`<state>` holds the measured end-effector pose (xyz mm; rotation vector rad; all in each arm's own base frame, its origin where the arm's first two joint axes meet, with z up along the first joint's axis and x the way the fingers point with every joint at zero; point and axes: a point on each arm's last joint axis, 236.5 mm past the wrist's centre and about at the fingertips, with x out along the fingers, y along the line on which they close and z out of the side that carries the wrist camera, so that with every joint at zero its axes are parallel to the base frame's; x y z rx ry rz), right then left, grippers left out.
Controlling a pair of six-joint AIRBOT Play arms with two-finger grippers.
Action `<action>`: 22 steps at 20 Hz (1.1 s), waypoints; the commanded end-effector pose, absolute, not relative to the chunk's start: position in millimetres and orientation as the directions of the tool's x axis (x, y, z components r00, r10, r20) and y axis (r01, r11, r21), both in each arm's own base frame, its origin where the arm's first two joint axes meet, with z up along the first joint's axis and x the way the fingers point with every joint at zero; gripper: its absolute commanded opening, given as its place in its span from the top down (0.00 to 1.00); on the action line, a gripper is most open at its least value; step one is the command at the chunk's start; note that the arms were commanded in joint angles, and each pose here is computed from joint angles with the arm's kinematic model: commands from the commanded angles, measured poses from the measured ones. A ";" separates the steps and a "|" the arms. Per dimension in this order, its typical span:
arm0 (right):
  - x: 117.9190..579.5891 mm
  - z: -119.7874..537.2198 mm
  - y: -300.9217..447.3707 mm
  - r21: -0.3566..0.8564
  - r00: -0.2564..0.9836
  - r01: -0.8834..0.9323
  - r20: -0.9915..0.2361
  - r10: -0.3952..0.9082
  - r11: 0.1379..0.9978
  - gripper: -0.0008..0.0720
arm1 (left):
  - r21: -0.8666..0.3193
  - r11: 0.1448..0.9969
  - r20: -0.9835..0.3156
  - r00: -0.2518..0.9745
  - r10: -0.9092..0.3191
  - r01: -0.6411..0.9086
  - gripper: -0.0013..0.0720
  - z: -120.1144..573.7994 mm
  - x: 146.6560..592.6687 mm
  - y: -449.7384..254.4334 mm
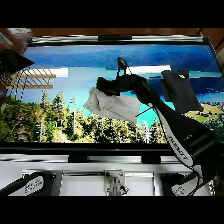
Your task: Fold the shirts.
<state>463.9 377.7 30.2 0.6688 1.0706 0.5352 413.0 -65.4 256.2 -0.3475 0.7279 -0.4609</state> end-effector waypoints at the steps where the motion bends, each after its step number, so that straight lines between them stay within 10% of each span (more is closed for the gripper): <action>1: 469.1 22.3 390.6 0.753 0.407 -0.046 -0.586 0.701 0.656 0.26 | -0.459 0.845 -0.566 0.644 -0.515 0.273 0.94 252.6 409.1 -63.3; 7: 472.6 33.1 251.1 0.510 0.361 -0.080 -0.786 0.502 0.856 0.27 | -0.465 0.844 -0.582 0.626 -0.519 0.267 0.94 240.3 408.6 -63.4; 11: 414.0 -4.3 97.6 0.214 0.068 0.052 -0.975 0.210 0.975 0.26 | -0.465 0.844 -0.581 0.626 -0.519 0.267 0.94 240.5 408.3 -63.4; 14: 374.4 -37.3 96.1 0.351 -0.071 0.127 -0.930 0.361 0.928 0.14 | -0.465 0.844 -0.581 0.626 -0.519 0.268 0.94 240.5 408.2 -63.5; 22: 383.4 -97.8 156.1 0.536 0.042 0.237 -0.839 0.542 0.811 0.14 | -0.466 0.843 -0.581 0.626 -0.520 0.267 0.94 240.6 408.3 -63.6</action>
